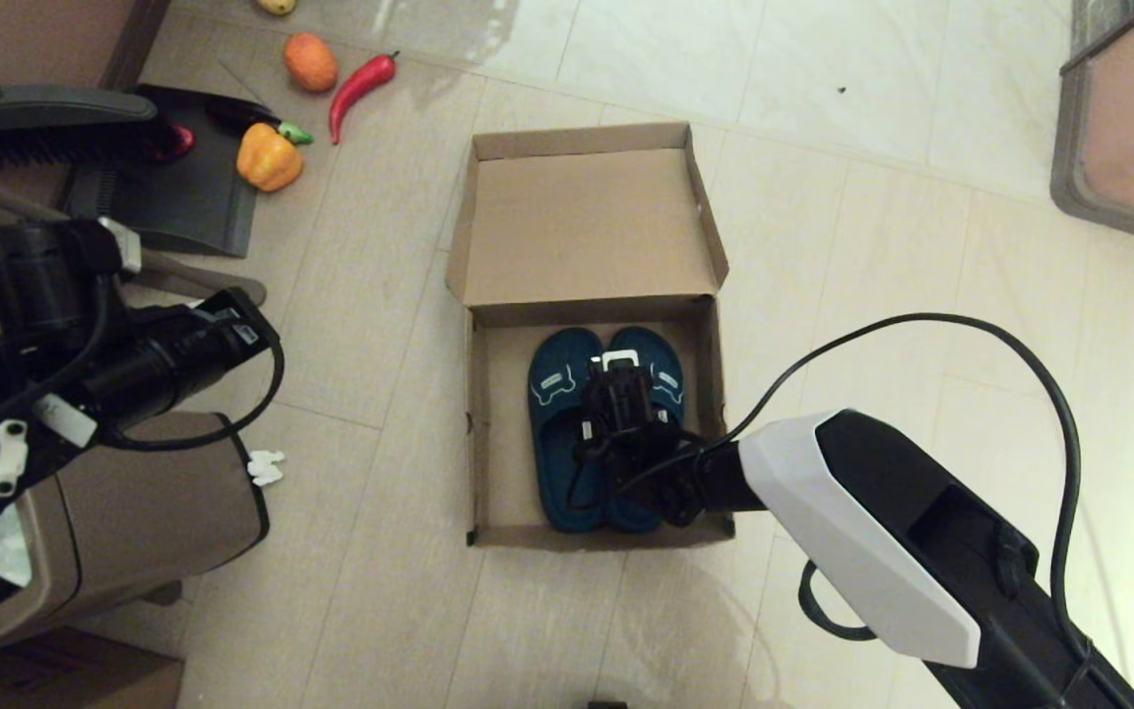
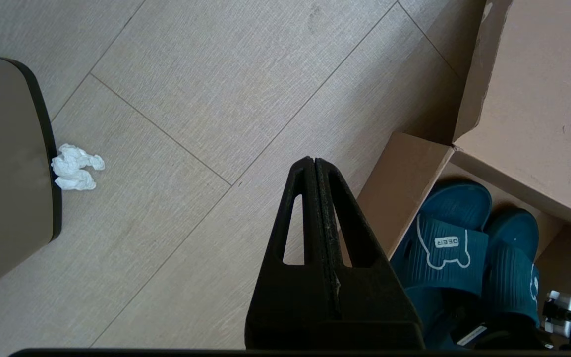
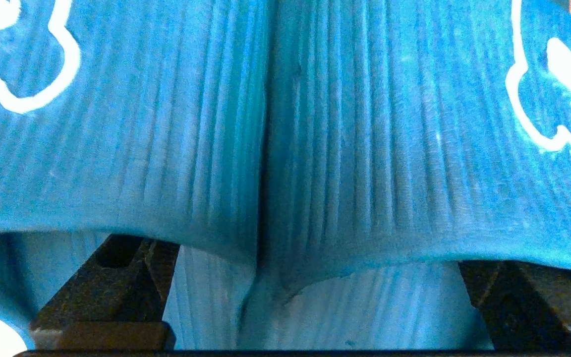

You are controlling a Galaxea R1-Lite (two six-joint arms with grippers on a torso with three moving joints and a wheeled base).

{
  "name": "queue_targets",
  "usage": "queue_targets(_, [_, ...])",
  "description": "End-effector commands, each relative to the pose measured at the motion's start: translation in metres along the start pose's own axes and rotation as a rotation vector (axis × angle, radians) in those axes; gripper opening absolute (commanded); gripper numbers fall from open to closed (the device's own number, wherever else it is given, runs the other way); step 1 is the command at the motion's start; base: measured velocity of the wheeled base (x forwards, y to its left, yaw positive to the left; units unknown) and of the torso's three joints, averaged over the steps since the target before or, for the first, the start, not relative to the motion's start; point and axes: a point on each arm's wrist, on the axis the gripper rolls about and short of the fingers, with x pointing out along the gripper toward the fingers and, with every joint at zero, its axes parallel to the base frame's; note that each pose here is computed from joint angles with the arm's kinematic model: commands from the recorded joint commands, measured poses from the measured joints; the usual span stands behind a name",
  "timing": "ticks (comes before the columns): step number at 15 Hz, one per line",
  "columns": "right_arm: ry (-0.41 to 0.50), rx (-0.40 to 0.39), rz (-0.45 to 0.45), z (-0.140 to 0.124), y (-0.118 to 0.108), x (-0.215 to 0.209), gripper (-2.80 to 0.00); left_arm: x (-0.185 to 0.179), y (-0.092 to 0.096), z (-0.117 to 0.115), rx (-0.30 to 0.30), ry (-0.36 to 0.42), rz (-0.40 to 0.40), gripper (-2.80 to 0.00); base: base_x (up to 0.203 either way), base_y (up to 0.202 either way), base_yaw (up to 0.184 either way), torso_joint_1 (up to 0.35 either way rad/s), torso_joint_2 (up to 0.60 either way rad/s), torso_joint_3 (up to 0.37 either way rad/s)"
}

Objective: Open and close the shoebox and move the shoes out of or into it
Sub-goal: Put the shoes out of the shoe box

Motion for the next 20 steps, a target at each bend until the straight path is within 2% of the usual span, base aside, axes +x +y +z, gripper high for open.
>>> queue_targets(1, [-0.011, -0.001, -0.001, -0.005, 0.001, 0.003, 0.0, 0.0, 0.0, 0.001, -0.003, -0.005, -0.002, -2.8, 0.0, 0.0, 0.0, 0.0, 0.0, 0.0])
queue_targets(2, [-0.034, 0.0, -0.001, -0.006, 0.0, 0.005, 0.0, 0.0, 0.0, 0.001, -0.003, -0.004, -0.001, -2.8, 0.0, 0.0, 0.0, 0.0, 0.0, 0.0])
queue_targets(3, [-0.055, -0.009, -0.003, -0.01, 0.0, 0.009, -2.8, 0.0, 0.0, 0.001, -0.003, -0.004, -0.001, -2.8, 0.0, 0.0, 0.0, 0.0, 0.0, 0.0])
queue_targets(5, [-0.089, -0.032, -0.011, -0.018, -0.002, 0.016, -2.8, 0.0, -0.001, 0.001, -0.003, -0.005, -0.002, -2.8, 0.0, 0.0, 0.0, 0.0, 0.0, 0.0])
queue_targets(7, [-0.084, -0.037, -0.015, -0.022, -0.003, 0.019, -2.8, -0.001, 0.0, 0.002, -0.004, -0.008, -0.002, -2.8, 0.0, 0.0, 0.0, 0.0, 0.0, 0.0])
queue_targets(10, [-0.092, -0.027, -0.017, -0.016, -0.004, 0.017, -2.8, -0.001, 0.0, 0.001, -0.003, -0.004, -0.001, -2.8, 0.0, 0.0, 0.0, 0.0, 0.0, 0.0])
queue_targets(13, [-0.133, -0.001, -0.006, 0.022, -0.006, -0.001, -2.8, 0.002, -0.001, -0.003, 0.001, 0.007, -0.001, -2.8, 0.0, 0.0, 0.0, 0.0, 0.0, 0.0])
queue_targets(15, [-0.122, 0.002, 0.009, 0.046, -0.006, -0.019, -2.8, 0.003, -0.002, -0.006, 0.003, 0.019, -0.007, -2.8, 0.0, 0.0, 0.0, 0.0, 0.0, 0.0])
queue_targets(20, [-0.056, 0.022, 0.074, 0.063, 0.001, -0.07, -2.8, 0.005, -0.003, -0.012, 0.005, 0.035, -0.008, -2.8, 0.0, 0.0, 0.0, 0.0, 0.0, 0.0])
